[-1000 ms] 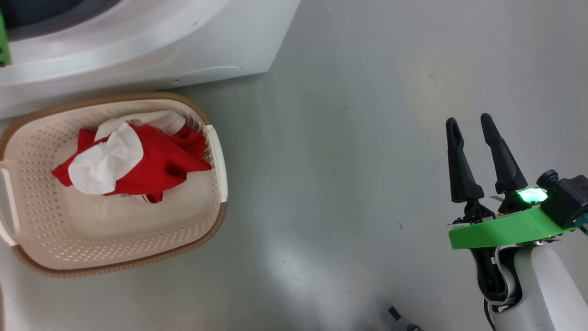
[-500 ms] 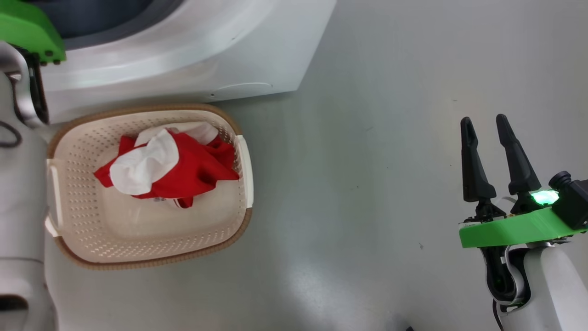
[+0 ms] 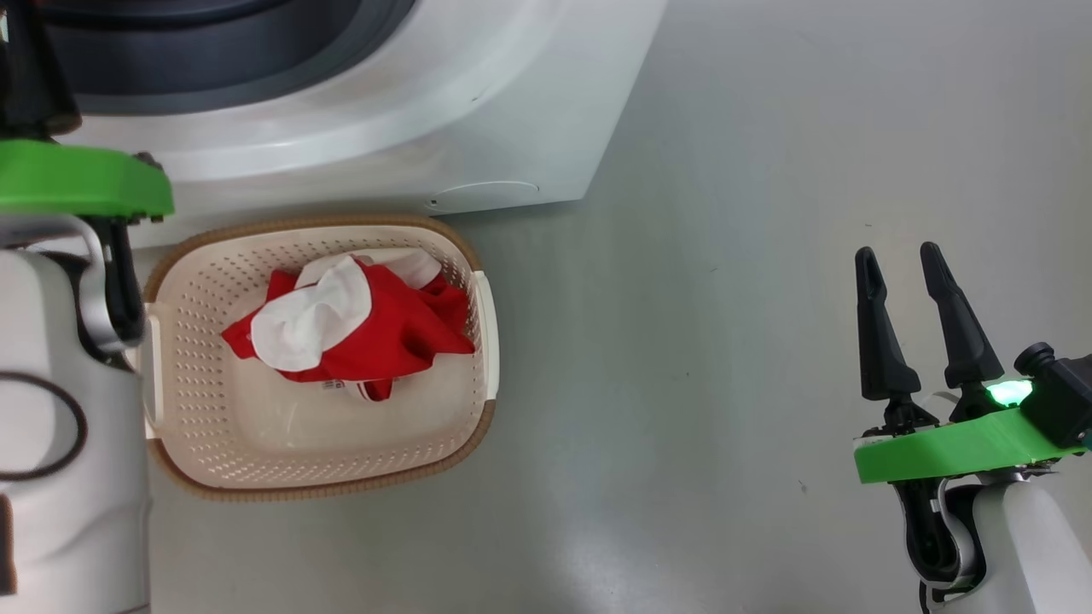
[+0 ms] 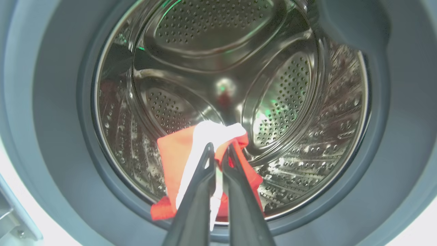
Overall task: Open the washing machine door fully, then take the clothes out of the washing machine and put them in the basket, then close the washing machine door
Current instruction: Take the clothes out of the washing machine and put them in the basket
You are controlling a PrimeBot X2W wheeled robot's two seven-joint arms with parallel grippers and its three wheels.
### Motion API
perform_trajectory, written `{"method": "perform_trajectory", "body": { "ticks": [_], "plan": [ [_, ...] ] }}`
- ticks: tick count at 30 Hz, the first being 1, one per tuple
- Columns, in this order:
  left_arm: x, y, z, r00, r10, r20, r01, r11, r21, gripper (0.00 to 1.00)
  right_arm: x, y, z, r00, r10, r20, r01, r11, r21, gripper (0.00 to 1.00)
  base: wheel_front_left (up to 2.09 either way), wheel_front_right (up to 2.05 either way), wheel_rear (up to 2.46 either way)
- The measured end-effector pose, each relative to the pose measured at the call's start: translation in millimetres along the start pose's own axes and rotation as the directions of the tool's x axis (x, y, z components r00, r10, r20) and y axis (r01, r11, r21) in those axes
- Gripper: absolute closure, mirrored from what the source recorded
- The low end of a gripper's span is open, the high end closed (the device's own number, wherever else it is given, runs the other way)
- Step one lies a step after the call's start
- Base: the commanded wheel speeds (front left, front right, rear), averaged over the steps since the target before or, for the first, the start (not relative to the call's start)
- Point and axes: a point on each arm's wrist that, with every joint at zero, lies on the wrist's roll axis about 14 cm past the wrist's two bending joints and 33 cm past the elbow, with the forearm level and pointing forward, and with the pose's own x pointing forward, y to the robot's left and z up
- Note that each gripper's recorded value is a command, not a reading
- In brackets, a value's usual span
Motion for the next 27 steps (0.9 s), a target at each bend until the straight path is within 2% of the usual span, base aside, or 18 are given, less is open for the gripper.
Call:
{"method": "perform_trajectory", "body": {
  "ticks": [7,16,27],
  "plan": [
    [-14,2,33,0.995,0.008,0.103,-0.003,0.999,-0.054,1.0,-2,3,1,1.0,0.007,0.003,-0.007,1.0,-0.005,0.0,0.0,0.0,0.0],
    [-32,3,74,0.973,-0.006,0.232,0.023,0.997,-0.07,1.0,-2,5,6,1.0,0.016,0.013,-0.015,1.0,-0.009,0.0,0.0,0.0,0.0],
    [-51,1,136,0.908,-0.018,0.418,0.048,0.997,-0.063,1.0,-8,6,2,1.0,0.015,0.0,-0.015,1.0,-0.008,0.0,0.0,0.0,0.0]
  ]
}}
